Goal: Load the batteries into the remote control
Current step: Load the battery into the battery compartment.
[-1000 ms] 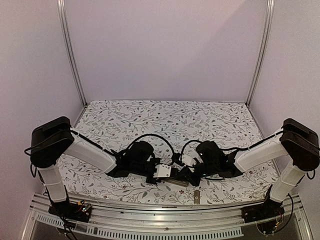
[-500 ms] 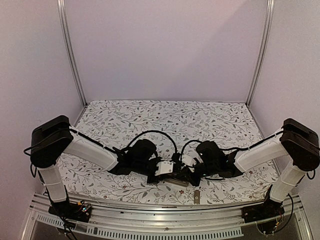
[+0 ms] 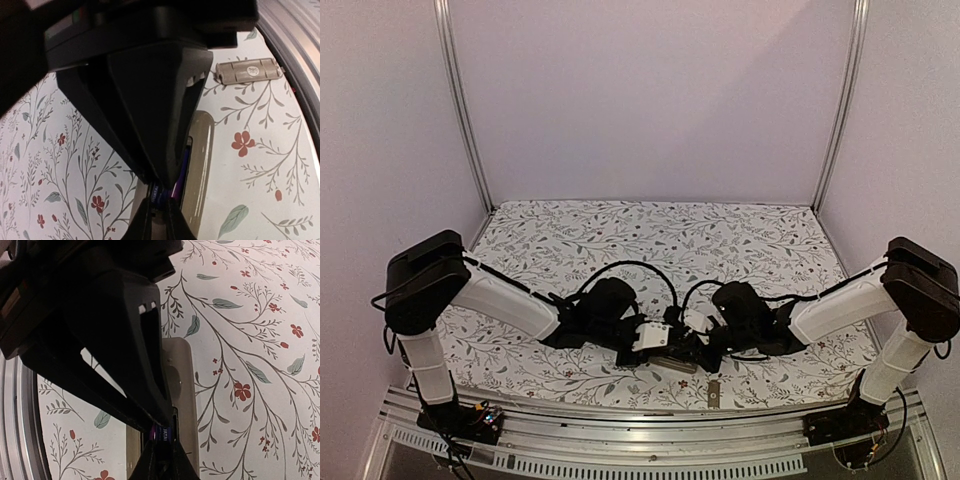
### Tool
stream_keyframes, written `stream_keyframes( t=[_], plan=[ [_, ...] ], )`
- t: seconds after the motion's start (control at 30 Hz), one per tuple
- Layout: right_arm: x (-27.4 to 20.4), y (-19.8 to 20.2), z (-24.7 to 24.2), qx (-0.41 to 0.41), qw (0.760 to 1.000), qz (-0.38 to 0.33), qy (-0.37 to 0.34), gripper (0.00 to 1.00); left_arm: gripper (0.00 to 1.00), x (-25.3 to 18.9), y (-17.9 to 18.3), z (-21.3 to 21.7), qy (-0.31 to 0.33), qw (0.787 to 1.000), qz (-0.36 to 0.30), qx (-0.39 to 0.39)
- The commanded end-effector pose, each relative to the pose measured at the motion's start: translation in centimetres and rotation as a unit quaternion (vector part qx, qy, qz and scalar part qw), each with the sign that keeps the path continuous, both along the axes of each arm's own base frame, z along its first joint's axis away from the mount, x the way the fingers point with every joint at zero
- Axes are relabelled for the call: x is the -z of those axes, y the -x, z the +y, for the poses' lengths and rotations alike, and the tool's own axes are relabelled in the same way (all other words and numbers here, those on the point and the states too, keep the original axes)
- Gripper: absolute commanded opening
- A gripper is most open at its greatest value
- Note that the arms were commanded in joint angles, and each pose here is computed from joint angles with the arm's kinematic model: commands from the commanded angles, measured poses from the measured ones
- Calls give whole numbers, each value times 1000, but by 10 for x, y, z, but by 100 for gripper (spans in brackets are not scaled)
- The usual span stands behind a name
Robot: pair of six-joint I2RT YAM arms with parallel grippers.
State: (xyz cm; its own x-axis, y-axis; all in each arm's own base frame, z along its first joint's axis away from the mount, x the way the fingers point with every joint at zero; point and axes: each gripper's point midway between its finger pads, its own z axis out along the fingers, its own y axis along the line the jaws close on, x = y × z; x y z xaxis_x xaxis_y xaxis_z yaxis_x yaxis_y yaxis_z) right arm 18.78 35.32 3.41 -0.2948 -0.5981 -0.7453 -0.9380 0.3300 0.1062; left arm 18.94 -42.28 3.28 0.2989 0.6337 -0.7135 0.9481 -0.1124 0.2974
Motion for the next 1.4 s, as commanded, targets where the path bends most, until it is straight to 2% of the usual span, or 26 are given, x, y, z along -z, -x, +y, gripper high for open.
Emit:
stream_keyframes(
  t=[0.0, 0.57, 0.83, 1.03, 1.13, 1.37],
  plan=[
    [18, 12, -15, -1, 999, 24, 43, 10, 10, 31, 8, 10, -36, 999, 14, 8],
    [-19, 8, -7, 2, 1000, 10, -9, 13, 10, 38, 10, 10, -41, 999, 20, 20],
    [0, 16, -19, 25, 998, 53, 7, 13, 10, 38, 9, 11, -40, 999, 23, 11],
    [3, 12, -20, 44, 998, 49, 5, 13, 10, 38, 9, 11, -37, 999, 23, 10],
    [5, 7, -16, 42, 998, 44, 10, 9, 10, 37, 9, 12, -36, 999, 23, 9],
    [20, 15, -20, 37, 997, 54, 29, 8, 3, 37, 8, 12, -36, 999, 25, 2]
  ],
)
